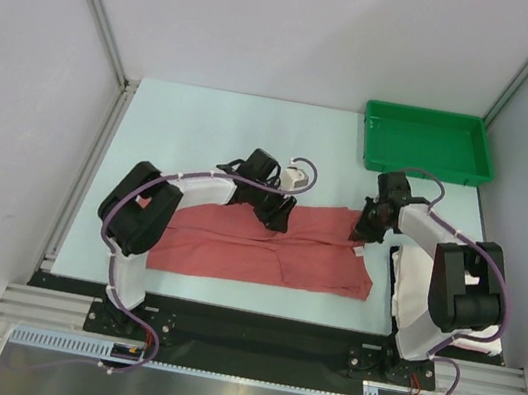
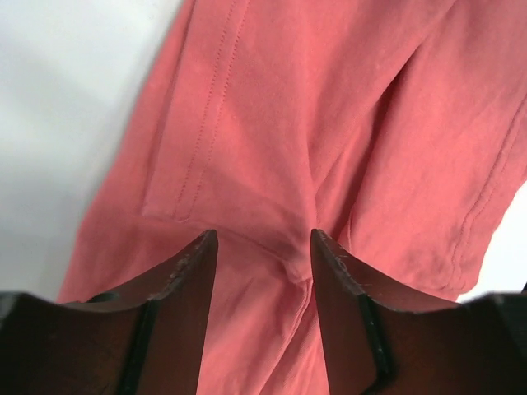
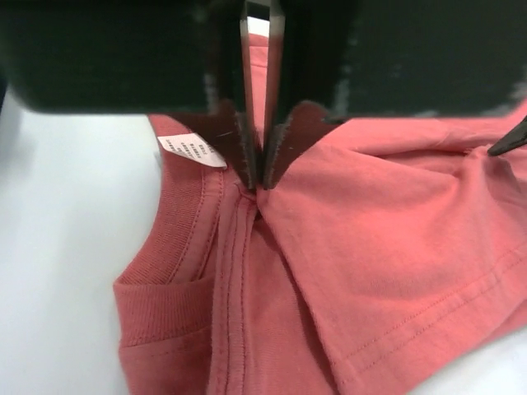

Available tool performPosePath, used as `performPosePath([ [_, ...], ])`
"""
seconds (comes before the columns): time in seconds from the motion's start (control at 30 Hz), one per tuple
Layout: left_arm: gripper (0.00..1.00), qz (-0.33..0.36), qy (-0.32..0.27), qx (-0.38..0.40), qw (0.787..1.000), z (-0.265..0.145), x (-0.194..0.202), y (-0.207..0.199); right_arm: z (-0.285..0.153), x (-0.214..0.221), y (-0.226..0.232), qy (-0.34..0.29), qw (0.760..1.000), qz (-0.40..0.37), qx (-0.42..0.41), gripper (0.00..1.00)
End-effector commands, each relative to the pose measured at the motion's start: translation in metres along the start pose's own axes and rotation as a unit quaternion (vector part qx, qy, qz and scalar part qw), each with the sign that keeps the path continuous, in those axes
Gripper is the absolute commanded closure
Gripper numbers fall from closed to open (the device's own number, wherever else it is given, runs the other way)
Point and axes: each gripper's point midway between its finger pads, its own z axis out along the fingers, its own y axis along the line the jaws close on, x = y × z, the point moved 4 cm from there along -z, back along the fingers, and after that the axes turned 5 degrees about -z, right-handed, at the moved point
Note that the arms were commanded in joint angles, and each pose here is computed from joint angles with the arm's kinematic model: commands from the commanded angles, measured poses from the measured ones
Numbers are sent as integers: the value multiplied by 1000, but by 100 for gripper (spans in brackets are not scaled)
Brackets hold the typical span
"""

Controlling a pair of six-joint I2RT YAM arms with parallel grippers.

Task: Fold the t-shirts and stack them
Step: Fold the tshirt

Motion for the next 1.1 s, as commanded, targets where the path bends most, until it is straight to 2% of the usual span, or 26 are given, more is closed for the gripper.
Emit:
performPosePath([
  [0.0,49,-10,-1,22,1000,12,1,-14,-7,-1,8,-10,1000,9,-28,93],
  [0.07,52,-15,4,18,1000,13,7,-13,-11,3,9,-8,999,14,-32,95],
  [0.13,64,-11,8,9,1000,13,9,-11,-12,5,8,-6,999,15,-32,100],
  [0.3,100,-2,4,11,1000,3,-6,-10,-25,8,1,0,1000,8,-9,100],
  [0.57,100,12,14,6,1000,-14,-10,1,-40,15,-11,19,1000,8,5,100],
  [0.7,100,17,20,36,999,-12,-2,-6,-34,20,-11,26,1000,10,-2,100],
  [0.87,92,5,36,34,999,-1,12,-2,-20,15,-7,23,999,17,-18,100],
  [0.93,74,9,38,29,999,-2,10,0,-18,11,-7,19,1000,17,-17,96],
  [0.97,66,11,40,27,999,-3,10,0,-16,12,-9,22,1000,15,-10,87],
  [1.0,53,19,41,26,999,-5,8,0,-16,12,-10,23,1000,15,-4,80],
  [1.07,46,24,41,18,999,-12,-1,2,-18,10,-14,24,1000,14,14,64],
])
